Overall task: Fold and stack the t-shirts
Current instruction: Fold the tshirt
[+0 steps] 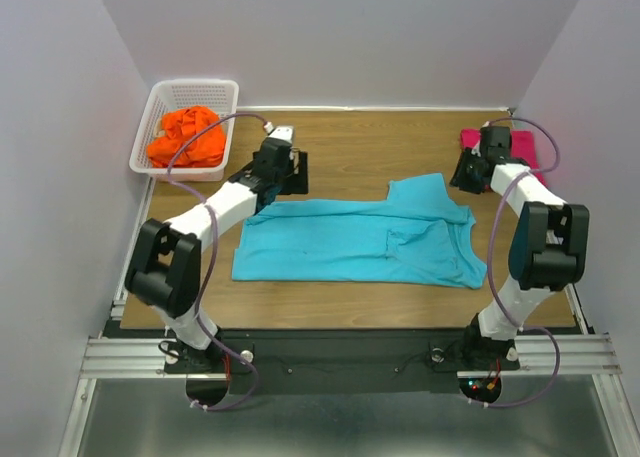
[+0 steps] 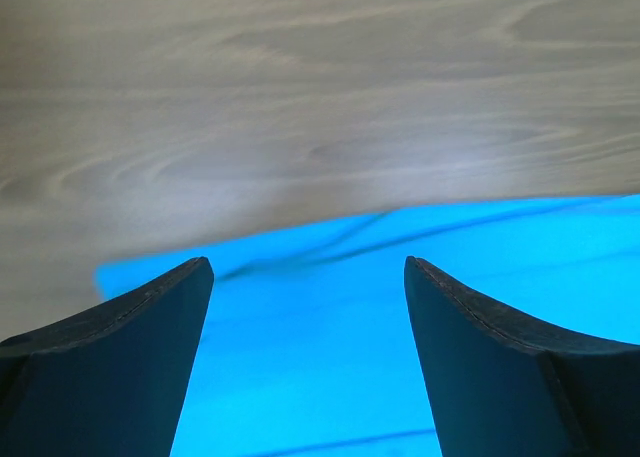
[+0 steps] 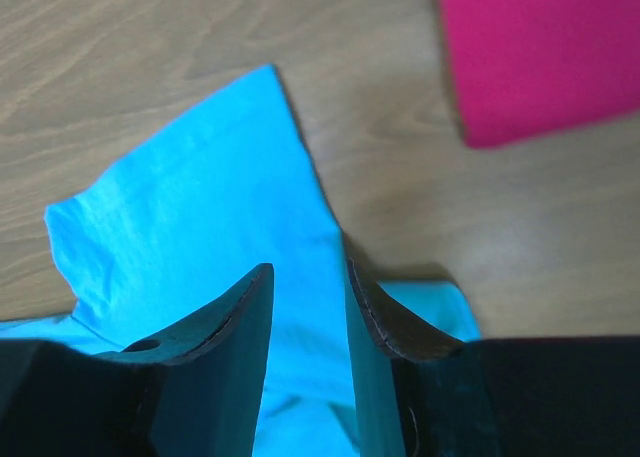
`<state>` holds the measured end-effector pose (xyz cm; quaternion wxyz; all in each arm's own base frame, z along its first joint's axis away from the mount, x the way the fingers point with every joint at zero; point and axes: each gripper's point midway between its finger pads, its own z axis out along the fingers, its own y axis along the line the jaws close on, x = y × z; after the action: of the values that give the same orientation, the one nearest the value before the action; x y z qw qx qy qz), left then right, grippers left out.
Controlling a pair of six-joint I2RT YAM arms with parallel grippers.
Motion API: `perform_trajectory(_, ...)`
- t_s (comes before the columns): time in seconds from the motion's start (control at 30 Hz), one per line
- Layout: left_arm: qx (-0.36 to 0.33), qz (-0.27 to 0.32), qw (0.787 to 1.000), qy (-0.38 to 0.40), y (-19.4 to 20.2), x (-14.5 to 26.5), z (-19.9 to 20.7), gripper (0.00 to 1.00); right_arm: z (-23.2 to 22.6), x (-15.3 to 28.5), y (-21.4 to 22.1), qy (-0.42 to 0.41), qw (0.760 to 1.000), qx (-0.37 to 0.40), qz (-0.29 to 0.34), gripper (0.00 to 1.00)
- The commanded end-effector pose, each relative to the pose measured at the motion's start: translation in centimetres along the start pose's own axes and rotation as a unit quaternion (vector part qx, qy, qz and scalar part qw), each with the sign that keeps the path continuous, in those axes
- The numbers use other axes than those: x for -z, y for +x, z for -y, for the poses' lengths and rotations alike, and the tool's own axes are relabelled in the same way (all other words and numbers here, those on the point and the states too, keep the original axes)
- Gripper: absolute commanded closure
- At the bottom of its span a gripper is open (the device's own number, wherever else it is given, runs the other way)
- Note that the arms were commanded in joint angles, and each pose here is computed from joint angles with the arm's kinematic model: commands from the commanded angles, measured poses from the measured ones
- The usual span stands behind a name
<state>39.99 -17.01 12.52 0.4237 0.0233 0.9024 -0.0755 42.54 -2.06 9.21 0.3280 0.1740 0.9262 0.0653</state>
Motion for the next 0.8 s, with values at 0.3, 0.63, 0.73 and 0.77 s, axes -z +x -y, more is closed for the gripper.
perform_trajectory(0.3, -0.034, 0.048, 0.982, 0.177, -6.5, -5.0, 18.5, 0.12, -3.8, -6.0, -4.1, -0.043, 0.997, 0.046, 0.043, 0.6)
perform_trajectory(0.63, -0.054, 0.055, 0.964, 0.254, -4.8, -7.5, 26.2, 0.13, -2.6, -8.1, -4.3, -0.019, 0.996, 0.069, 0.05, 0.6)
perform_trajectory(0.73, -0.048, 0.053, 0.96, 0.27, -4.1, -8.3, 27.2, 0.16, -2.4, -8.8, -4.1, -0.016, 0.996, 0.069, 0.047, 0.6)
perform_trajectory(0.77, -0.048, 0.048, 0.96, 0.271, -3.5, -8.9, 27.3, 0.16, -2.5, -8.9, -4.0, -0.016, 0.996, 0.07, 0.046, 0.6)
